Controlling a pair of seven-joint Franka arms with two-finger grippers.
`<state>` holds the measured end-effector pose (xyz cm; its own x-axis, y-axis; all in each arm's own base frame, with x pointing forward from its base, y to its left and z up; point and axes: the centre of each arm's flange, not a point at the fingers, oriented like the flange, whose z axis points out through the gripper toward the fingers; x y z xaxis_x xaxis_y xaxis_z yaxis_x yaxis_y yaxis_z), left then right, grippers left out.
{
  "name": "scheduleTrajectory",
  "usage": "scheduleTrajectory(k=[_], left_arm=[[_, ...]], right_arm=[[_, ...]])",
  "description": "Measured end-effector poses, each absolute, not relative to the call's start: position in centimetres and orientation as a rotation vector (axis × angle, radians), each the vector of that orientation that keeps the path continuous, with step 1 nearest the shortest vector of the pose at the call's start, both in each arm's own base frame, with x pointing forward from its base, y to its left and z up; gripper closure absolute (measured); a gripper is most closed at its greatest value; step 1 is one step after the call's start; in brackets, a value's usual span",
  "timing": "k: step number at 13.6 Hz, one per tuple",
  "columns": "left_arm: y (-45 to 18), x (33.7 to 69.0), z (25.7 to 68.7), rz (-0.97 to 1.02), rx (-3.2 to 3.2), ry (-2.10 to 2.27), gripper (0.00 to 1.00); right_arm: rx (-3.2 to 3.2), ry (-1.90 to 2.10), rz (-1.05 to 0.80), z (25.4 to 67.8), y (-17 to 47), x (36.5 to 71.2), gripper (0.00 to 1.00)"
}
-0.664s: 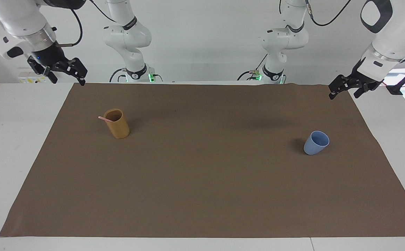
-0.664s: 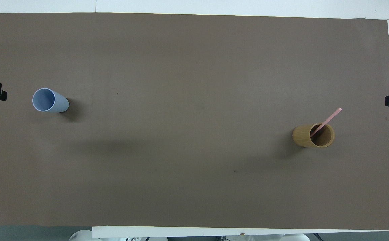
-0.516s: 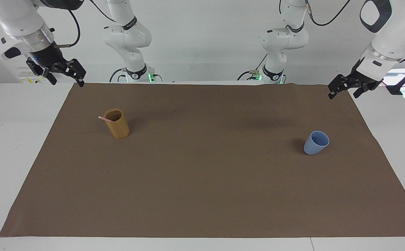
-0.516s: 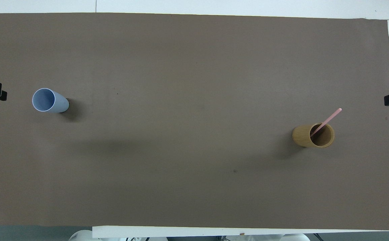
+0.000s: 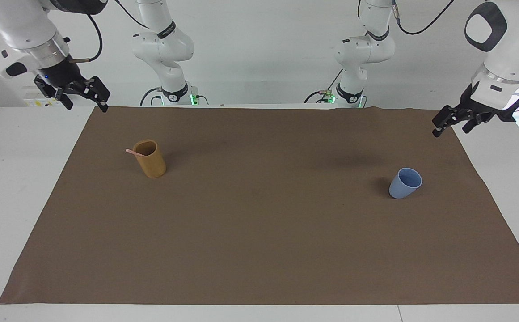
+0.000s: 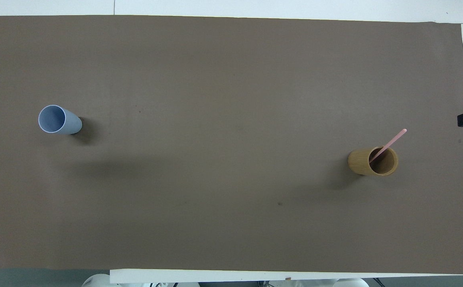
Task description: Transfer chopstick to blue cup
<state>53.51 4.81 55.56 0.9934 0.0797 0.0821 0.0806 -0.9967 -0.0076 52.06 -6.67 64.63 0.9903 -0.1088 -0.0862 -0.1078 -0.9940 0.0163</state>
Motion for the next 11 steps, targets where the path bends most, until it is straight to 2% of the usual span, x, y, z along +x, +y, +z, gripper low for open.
scheduleTrajectory(k=[3,8,10,11], left_arm=[[6.3,53.6,50.7,-0.167,-3.119,-0.212,0.00],[3.7,55.4,42.3,-0.102,-3.124,-0.246,0.02],[3.7,55.9,39.3,-0.076,-3.124,-0.250,0.04],[3.7,56.0,38.1,-0.058,-3.124,-0.258,0.09]], right_arm=[[3.123,-0.157,-0.139,64.2,-6.6,52.1,0.00],[3.131,-0.012,-0.048,61.4,-6.6,52.1,0.00],[3.133,-0.010,-0.058,61.1,-6.5,51.5,0.00],[3.140,-0.010,-0.065,60.9,-6.5,51.3,0.00]])
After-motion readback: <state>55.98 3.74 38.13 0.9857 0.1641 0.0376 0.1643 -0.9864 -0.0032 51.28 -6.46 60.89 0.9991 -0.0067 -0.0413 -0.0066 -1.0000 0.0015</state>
